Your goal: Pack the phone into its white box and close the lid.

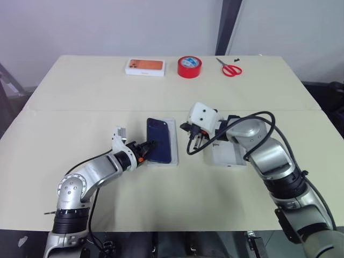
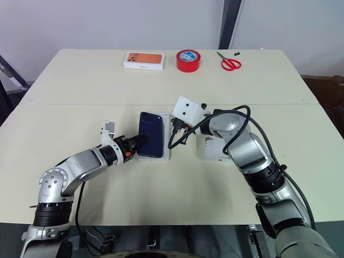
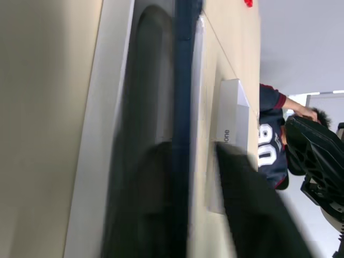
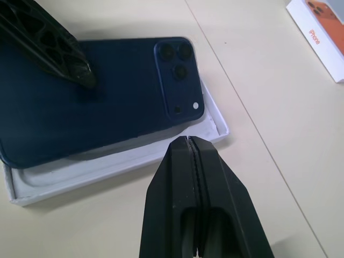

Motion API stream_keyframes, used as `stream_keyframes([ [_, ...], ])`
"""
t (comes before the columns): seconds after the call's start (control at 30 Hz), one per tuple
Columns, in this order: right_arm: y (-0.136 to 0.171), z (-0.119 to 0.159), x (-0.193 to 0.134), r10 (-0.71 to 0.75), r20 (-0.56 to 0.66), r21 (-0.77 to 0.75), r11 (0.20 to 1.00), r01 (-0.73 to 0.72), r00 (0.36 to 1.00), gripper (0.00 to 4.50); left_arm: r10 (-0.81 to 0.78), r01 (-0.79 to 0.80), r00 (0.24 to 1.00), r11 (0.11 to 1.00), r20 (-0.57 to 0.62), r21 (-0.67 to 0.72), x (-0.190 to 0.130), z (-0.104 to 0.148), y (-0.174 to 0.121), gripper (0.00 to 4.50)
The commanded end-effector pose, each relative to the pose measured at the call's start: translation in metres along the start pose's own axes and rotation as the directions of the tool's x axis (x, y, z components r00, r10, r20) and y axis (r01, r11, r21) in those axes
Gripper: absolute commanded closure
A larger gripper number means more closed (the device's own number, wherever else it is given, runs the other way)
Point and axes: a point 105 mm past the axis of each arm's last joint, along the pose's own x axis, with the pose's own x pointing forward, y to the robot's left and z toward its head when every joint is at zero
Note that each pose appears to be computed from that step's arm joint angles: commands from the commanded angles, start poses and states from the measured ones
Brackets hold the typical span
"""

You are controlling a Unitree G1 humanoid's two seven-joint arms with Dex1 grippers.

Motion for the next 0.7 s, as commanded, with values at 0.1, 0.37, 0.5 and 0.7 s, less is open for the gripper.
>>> stream_keyframes([
  [0.1,0.0012,0.0122,-0.0016,-0.004,0.039,-0.043,0.999,0.005,0.999,4.5,-0.071,0.072,0.997,0.997,-0.018,0.029,-0.0014,-0.0033,-0.0155,0.22],
  [0.37,0.003,0.0124,0.0005,0.003,0.037,-0.046,0.999,-0.001,0.999,4.5,-0.008,0.027,0.997,0.968,-0.077,0.249,-0.0091,-0.002,-0.0168,0.1],
  [0.5,0.0032,0.0123,0.0015,0.003,0.036,-0.047,0.999,-0.002,0.999,4.5,0.039,-0.005,0.995,0.936,-0.089,0.352,-0.0066,-0.001,-0.0166,0.1],
  [0.7,0.006,0.011,0.0034,0.005,0.034,-0.039,0.999,-0.004,0.999,4.5,0.048,-0.009,0.995,0.919,-0.088,0.394,0.0001,-0.0007,-0.0197,0.1],
])
